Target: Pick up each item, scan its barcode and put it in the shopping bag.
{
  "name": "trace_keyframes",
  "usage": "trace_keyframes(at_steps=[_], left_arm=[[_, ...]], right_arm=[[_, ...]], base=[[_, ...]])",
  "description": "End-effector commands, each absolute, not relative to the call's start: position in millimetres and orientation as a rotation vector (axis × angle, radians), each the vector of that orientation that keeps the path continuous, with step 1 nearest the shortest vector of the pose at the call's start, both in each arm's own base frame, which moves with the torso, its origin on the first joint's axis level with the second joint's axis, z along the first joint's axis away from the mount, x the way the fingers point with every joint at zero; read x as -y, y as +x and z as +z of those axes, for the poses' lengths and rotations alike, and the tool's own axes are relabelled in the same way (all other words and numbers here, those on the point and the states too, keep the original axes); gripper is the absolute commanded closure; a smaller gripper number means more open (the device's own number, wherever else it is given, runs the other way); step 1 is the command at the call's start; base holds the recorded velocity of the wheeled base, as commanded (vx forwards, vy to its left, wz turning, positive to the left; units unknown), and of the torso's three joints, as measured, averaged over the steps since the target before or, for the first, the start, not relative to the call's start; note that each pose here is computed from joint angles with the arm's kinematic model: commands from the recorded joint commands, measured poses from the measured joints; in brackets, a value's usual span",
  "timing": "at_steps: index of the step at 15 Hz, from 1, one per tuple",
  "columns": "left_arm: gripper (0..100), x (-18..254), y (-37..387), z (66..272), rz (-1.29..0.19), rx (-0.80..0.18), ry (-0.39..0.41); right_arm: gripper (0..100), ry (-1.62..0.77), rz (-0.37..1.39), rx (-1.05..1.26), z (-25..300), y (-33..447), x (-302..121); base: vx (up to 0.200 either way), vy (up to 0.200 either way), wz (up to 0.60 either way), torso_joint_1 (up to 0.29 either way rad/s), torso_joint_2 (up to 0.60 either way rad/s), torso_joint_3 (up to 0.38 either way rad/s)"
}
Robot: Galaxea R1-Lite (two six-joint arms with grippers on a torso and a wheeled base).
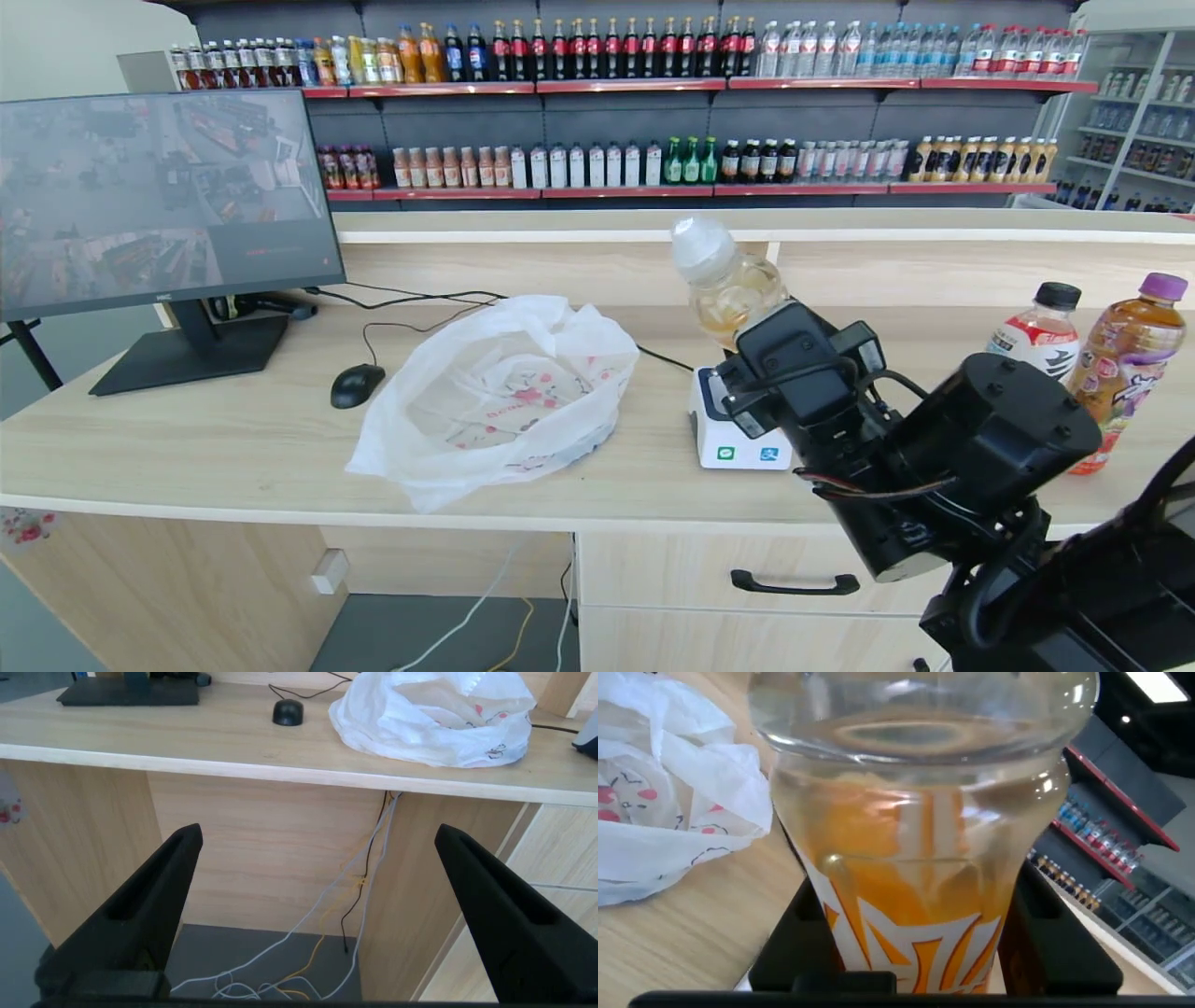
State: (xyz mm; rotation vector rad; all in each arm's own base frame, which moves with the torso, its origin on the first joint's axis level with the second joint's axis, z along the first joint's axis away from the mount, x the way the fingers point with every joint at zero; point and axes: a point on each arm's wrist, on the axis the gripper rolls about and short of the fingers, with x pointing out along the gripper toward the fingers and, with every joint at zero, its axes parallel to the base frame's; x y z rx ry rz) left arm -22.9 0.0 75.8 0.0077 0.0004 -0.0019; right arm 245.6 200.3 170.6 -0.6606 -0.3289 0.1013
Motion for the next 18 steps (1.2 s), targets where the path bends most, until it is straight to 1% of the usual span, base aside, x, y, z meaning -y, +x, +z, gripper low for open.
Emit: trace_keyframes(at_steps=[1,5,8,11,18], left_arm=[[0,0,-23,76,-0.002,0.0,0.008],[0,0,-23,76,-0.002,0.0,0.008],[0,0,-23,76,-0.003,0.0,0.008],[0,0,-23,76,-0.002,0.0,0.008],[0,0,-23,76,-0.003,0.0,0.008]], right_arm=[[100,-0.693,0.11,0.321,164,250,-204],[100,-0.718,0.075,0.376,170,272,-223],[100,-0.799,0.079,0.375,161,280,-228],[100,-0.843,0.087,0.344,142,295,-230],[100,-0.868,0.066,0.327,137,302,-226]], base=[[0.0,0.0,0.0,0.0,0.0,0.0],[0.0,0.0,0.0,0.0,0.0,0.0],[0.0,0.0,0.0,0.0,0.0,0.0],[0.0,0.0,0.0,0.0,0.0,0.0],[0.0,0.0,0.0,0.0,0.0,0.0]])
